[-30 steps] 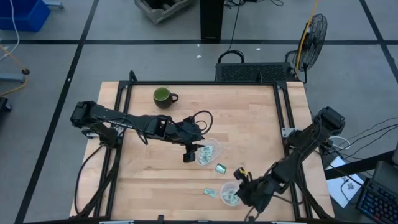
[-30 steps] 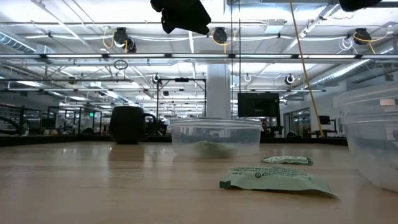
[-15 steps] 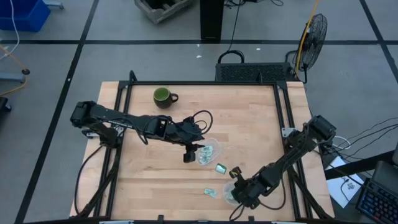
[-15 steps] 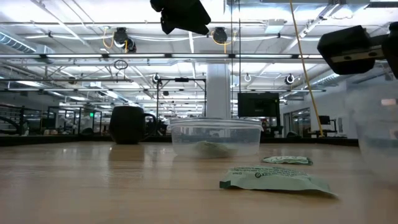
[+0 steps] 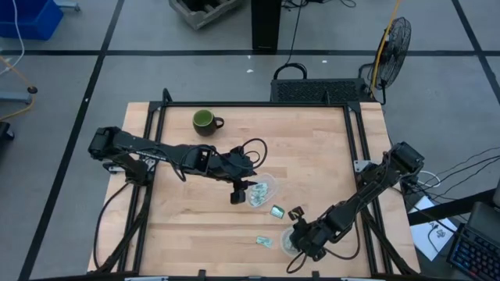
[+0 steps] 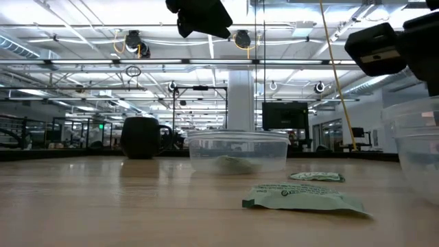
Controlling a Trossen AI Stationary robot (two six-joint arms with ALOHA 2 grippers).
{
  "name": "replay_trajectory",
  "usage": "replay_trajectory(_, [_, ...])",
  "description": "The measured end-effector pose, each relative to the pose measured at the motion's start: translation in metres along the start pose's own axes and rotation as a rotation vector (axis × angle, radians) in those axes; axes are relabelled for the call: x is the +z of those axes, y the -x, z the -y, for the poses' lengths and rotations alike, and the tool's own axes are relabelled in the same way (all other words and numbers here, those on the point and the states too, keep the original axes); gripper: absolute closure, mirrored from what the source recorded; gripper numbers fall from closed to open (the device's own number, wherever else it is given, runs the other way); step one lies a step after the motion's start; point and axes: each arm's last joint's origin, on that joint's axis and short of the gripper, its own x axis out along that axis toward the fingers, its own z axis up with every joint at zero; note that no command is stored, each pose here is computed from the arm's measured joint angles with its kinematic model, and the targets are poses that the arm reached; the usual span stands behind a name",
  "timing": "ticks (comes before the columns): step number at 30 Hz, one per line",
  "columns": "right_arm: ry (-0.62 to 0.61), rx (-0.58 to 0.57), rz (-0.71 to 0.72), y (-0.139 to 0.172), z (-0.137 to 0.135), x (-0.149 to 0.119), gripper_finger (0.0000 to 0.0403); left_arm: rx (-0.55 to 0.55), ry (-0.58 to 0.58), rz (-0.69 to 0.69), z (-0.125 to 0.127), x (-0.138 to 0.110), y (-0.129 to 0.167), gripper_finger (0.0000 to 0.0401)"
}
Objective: Pick and place Stevia / Truvia into bins
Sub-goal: Put the stevia packet into the bottom transparent container, then put the stevia packet into the top transparent container
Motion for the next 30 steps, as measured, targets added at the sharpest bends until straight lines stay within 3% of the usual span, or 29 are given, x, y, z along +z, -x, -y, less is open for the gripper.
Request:
replay_trajectory(9, [-0.019, 0.019, 0.152, 0.047, 0.007, 0.009, 0.0310, -0.022, 0.068, -0.005, 0.001, 0.000, 0.000, 0.0249])
replay_trajectory(12, [-0.027, 0.028, 0.225, 0.070, 0.011, 0.012, 0.0315, -0.117, 0.082, -0.022, 0.005, -0.001, 0.000, 0.0249])
replay_trajectory(16, [-0.001, -0.080, 0.300, 0.085, 0.017, 0.010, 0.0320, -0.310, -0.010, -0.053, 0.022, -0.004, 0.003, 0.0249])
replay_trajectory(25, [-0.033, -0.253, 0.379, 0.064, 0.031, -0.031, 0.0319, -0.479, -0.167, -0.050, 0.084, -0.029, 0.000, 0.0249])
replay_trajectory(30, [-0.039, -0.261, 0.529, 0.057, 0.037, -0.046, 0.0321, -0.458, -0.196, 0.014, 0.117, -0.046, -0.024, 0.0249])
